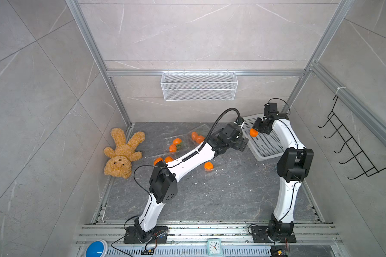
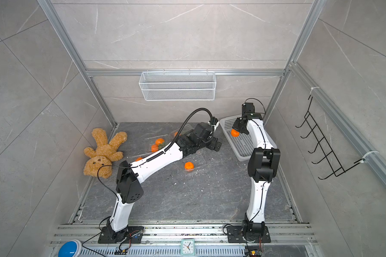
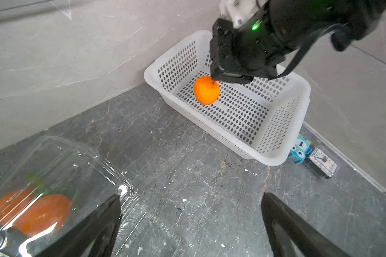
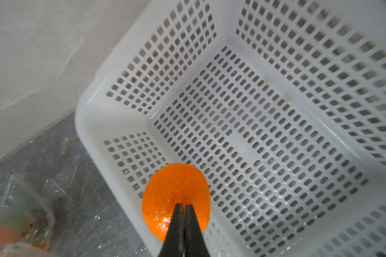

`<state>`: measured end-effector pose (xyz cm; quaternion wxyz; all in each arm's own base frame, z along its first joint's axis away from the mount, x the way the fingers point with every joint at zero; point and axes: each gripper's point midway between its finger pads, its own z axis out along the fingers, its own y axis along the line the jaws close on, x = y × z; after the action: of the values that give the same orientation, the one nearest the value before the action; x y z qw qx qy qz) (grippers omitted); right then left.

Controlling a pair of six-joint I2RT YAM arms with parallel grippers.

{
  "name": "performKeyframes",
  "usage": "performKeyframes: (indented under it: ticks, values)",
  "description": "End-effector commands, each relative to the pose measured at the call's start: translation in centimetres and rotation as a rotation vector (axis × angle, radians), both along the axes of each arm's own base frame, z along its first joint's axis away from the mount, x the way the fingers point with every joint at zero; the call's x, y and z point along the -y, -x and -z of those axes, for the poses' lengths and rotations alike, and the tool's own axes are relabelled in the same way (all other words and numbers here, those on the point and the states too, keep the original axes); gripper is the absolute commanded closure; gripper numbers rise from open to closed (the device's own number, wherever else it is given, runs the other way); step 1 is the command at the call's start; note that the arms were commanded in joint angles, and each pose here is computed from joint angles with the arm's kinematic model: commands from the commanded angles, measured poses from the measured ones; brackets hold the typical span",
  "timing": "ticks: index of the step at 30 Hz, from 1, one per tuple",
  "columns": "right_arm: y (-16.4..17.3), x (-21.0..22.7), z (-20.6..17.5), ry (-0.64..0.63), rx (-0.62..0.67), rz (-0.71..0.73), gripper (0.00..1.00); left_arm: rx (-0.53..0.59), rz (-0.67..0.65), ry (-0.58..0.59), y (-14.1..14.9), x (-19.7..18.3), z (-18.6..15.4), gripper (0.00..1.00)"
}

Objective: Take oranges out of containers
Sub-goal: Place the orange in the basket.

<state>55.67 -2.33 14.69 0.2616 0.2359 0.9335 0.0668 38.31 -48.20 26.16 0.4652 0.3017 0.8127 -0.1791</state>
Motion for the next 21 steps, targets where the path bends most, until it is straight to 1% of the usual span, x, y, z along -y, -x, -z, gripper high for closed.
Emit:
performKeyframes:
  ticks: [1, 4, 9, 12, 15, 17, 21]
  values:
    - [-0.2, -0.8, 2.0, -0.030, -0.048, -0.013, 1.00, 0.148, 0.010, -0.075, -0.9, 0.9, -1.4, 0.00]
    - [-0.2, -0.4, 4.1, -0.020, -0.079, -0.007, 0.99, 0.149, 0.020, -0.112, -1.0, 1.2, -0.7, 0.00]
    - [-0.4, 0.2, 5.5, -0.006, -0.103, -0.004, 0.96, 0.140, 0.038, -0.155, -1.2, 1.4, 0.9, 0.00]
    - [-0.4, 0.5, 5.9, 0.010, -0.120, -0.004, 0.86, 0.128, -0.011, -0.183, -1.8, 0.7, 1.4, 0.00]
    - [-0.5, 0.6, 5.1, 0.011, -0.105, -0.004, 0.75, 0.061, -0.019, -0.179, -1.7, 0.0, 1.7, 0.00]
    - [-0.5, 0.6, 4.0, 0.013, -0.091, -0.005, 0.66, 0.005, -0.002, -0.150, -1.3, -0.3, 1.9, 0.00]
    - [0.1, 0.1, 0.4, -0.003, -0.030, -0.016, 0.51, -0.064, -0.048, -0.114, -1.2, -1.8, 1.8, 0.00]
